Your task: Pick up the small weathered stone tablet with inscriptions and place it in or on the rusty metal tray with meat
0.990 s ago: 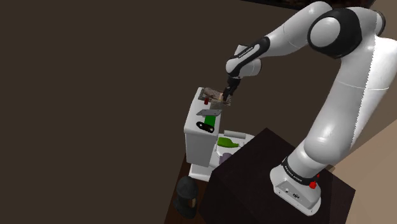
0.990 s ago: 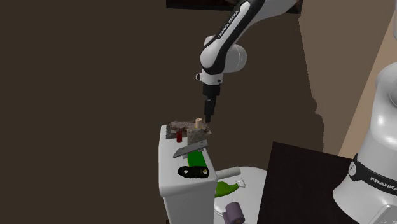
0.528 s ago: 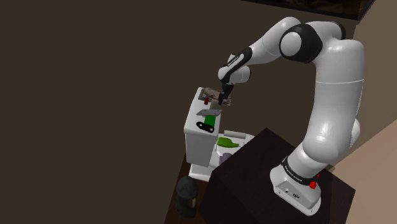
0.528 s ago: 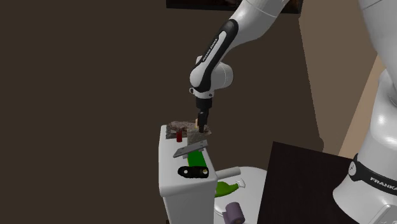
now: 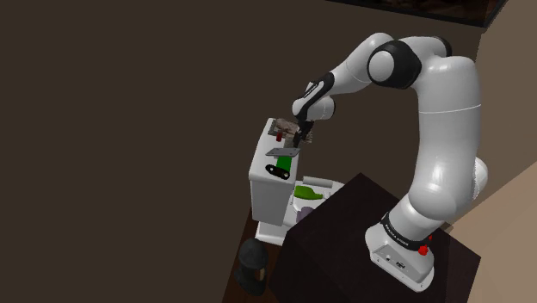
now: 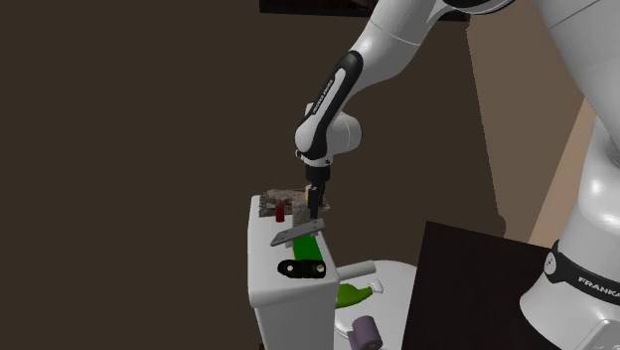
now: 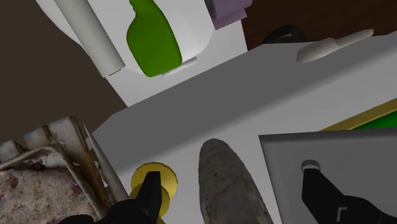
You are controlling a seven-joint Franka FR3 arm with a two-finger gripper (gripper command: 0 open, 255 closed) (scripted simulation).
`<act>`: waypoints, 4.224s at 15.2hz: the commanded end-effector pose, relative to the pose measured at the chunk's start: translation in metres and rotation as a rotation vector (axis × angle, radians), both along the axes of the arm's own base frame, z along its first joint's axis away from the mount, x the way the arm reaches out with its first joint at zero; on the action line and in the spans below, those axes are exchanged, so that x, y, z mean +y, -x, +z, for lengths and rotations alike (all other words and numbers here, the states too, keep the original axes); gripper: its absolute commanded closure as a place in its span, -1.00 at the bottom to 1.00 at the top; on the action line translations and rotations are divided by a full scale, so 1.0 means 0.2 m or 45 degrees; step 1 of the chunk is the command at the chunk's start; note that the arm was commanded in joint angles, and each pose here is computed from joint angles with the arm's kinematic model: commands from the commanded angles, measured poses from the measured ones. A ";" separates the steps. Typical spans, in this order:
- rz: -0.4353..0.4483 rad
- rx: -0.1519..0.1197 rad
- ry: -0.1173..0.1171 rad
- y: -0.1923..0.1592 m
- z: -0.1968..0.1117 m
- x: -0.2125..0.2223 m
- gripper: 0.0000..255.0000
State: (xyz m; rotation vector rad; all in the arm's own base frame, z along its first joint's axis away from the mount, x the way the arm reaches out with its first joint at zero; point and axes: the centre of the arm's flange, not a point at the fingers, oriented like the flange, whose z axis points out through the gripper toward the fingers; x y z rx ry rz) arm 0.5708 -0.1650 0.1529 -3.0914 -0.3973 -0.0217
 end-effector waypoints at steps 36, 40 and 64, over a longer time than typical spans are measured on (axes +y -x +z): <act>0.000 -0.001 0.000 0.00 0.52 0.00 1.00; 0.000 -0.001 0.000 -0.05 0.60 -0.05 1.00; 0.000 -0.001 0.000 -0.62 0.39 -0.64 1.00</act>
